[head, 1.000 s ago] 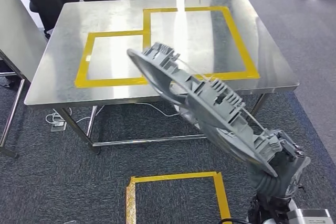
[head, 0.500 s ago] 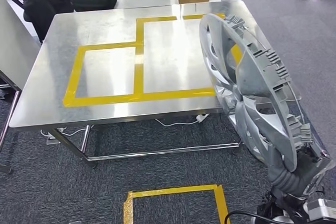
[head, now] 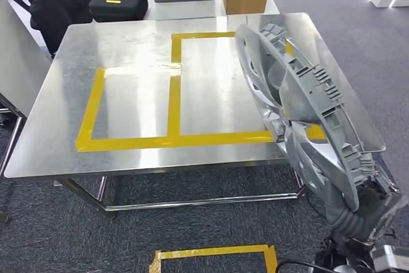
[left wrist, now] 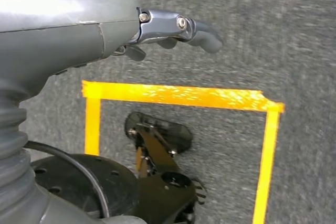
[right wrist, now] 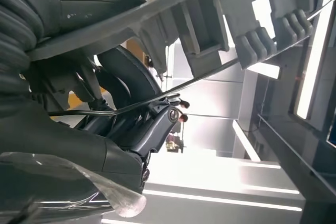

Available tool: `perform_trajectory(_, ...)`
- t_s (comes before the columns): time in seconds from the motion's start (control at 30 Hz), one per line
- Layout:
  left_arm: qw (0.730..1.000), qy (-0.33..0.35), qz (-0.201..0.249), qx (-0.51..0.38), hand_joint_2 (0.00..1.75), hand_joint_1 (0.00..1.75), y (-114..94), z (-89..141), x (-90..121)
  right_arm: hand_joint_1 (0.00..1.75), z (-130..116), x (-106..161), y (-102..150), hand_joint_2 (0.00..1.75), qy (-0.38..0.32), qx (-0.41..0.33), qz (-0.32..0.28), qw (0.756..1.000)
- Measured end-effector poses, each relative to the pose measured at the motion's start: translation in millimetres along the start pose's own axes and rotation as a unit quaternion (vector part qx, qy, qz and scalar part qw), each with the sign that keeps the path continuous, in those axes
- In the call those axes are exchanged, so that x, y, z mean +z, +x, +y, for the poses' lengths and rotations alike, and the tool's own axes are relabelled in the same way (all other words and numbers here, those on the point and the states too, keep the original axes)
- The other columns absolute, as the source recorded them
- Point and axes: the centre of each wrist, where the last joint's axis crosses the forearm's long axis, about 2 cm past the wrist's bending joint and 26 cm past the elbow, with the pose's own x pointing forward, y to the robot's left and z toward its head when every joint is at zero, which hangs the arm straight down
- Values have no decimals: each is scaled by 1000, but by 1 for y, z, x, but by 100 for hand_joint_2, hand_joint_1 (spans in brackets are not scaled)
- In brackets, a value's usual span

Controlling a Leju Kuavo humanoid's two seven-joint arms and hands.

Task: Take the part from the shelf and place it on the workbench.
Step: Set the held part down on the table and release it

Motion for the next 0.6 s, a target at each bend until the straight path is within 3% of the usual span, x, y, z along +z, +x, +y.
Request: perform_trajectory(0.6, 1000, -7, -3, -16, 175, 0, 0, 3, -1, 175, 1, -5, 4, 175, 27, 29, -34, 999)
